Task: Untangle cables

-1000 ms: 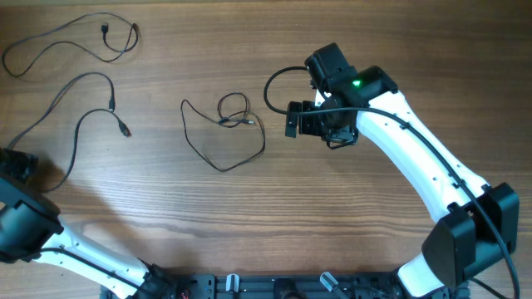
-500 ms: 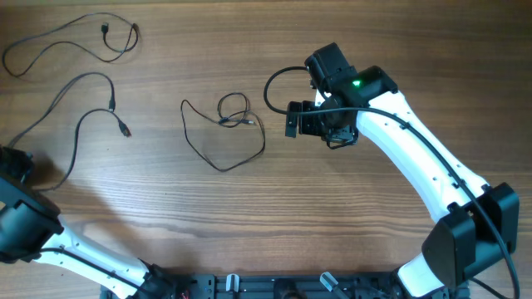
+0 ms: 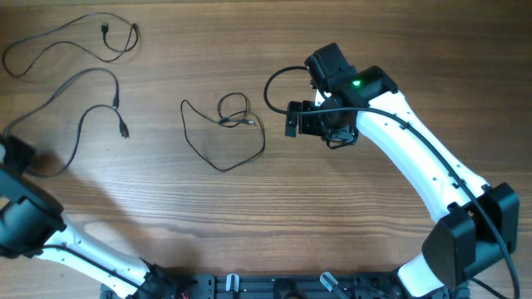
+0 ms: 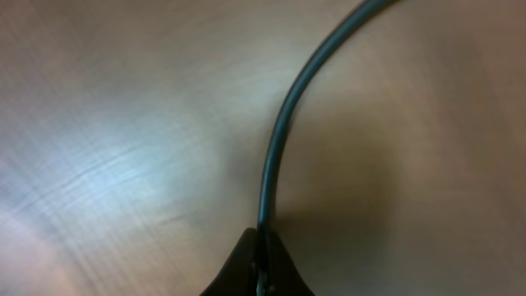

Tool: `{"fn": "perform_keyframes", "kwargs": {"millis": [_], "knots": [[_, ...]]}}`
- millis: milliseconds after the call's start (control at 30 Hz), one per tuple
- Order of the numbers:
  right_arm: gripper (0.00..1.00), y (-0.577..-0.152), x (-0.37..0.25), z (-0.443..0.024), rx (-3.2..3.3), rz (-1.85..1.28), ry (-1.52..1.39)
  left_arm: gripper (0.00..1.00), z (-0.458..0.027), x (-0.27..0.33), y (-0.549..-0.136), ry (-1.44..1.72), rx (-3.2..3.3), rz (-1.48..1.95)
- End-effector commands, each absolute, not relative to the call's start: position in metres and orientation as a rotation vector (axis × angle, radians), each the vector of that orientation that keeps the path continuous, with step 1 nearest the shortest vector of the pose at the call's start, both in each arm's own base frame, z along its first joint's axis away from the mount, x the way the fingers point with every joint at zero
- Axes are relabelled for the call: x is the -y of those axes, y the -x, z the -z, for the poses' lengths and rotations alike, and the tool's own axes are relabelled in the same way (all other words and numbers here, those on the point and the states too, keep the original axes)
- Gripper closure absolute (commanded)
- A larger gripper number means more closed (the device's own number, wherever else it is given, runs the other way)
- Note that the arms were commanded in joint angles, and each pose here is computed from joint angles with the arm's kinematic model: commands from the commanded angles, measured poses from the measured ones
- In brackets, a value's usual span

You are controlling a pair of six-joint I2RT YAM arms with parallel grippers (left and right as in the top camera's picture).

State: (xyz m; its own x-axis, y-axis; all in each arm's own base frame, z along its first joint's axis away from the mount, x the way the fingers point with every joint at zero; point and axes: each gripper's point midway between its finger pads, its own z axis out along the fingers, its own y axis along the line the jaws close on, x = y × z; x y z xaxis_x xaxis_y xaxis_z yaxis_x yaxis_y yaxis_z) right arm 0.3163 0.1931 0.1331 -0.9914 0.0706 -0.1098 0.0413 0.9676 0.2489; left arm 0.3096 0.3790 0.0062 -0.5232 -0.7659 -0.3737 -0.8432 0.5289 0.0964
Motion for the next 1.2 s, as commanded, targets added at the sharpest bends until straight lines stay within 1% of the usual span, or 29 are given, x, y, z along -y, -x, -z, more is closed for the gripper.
{"fn": "perform_keyframes", "kwargs": {"millis": [0,100,167,200,233,300,333,367,433,467,500,567,667,700,733,767,867,1033,1167], "knots": [[0.00,-0.316,-0.192,-0.128,-3.013,-0.364,-0.106,0.96,-0.066,-0.377,-0.380,1.000,-2.435,-0.515],[0.00,-0.317,-0.193,-0.128,-3.010,-0.366,-0.106,0.96,-0.116,-0.385,-0.408,0.859,-2.323,-0.729],[0.00,-0.318,-0.193,-0.128,-3.005,-0.371,-0.120,0.96,-0.115,-0.385,-0.409,0.854,-2.322,-0.737],[0.00,-0.318,-0.193,-0.128,-3.005,-0.373,-0.131,0.64,-0.110,-0.389,-0.404,0.896,-2.320,-0.730],[0.00,-0.318,-0.193,-0.129,-3.004,-0.372,-0.129,0.50,-0.105,-0.391,-0.395,0.986,-2.305,-0.702],[0.00,-0.320,-0.194,-0.129,-2.996,-0.378,-0.129,0.48,-0.098,-0.386,-0.392,1.052,-2.305,-0.628],[0.00,-0.322,-0.195,-0.129,-2.989,-0.384,-0.129,0.33,-0.087,-0.362,-0.405,1.007,-2.360,-0.445],[0.00,-0.322,-0.196,-0.130,-2.985,-0.386,-0.129,0.28,-0.083,-0.348,-0.412,0.975,-2.384,-0.344],[0.00,-0.323,-0.196,-0.130,-2.984,-0.387,-0.128,0.28,-0.079,-0.315,-0.432,0.930,-2.394,-0.106],[0.00,-0.323,-0.196,-0.130,-2.984,-0.387,-0.128,0.28,-0.079,-0.309,-0.435,0.982,-2.371,-0.058],[0.00,-0.323,-0.196,-0.130,-2.983,-0.388,-0.128,0.27,-0.077,-0.302,-0.436,1.133,-2.321,0.000],[0.00,-0.324,-0.197,-0.130,-2.976,-0.393,-0.127,0.23,-0.066,-0.285,-0.425,1.426,-2.261,0.087],[0.00,-0.324,-0.197,-0.130,-2.977,-0.392,-0.125,0.19,-0.047,-0.280,-0.392,1.633,-2.285,-0.044],[0.00,-0.324,-0.197,-0.130,-2.976,-0.392,-0.123,0.14,-0.037,-0.277,-0.382,1.679,-2.302,-0.070],[0.00,-0.324,-0.197,-0.130,-2.976,-0.392,-0.122,0.04,-0.025,-0.271,-0.373,1.735,-2.303,-0.066],[0.00,-0.324,-0.197,-0.130,-2.976,-0.392,-0.122,0.00,-0.018,-0.269,-0.368,1.784,-2.281,-0.066],[0.00,-0.322,-0.196,-0.130,-2.987,-0.385,-0.121,0.02,-0.002,-0.268,-0.363,1.844,-2.221,-0.053],[0.00,-0.322,-0.196,-0.130,-2.986,-0.386,-0.122,0.16,-0.002,-0.275,-0.376,1.849,-2.126,-0.026],[0.00,-0.323,-0.196,-0.130,-2.982,-0.388,-0.122,0.21,-0.002,-0.283,-0.385,1.819,-2.087,-0.026]]}}
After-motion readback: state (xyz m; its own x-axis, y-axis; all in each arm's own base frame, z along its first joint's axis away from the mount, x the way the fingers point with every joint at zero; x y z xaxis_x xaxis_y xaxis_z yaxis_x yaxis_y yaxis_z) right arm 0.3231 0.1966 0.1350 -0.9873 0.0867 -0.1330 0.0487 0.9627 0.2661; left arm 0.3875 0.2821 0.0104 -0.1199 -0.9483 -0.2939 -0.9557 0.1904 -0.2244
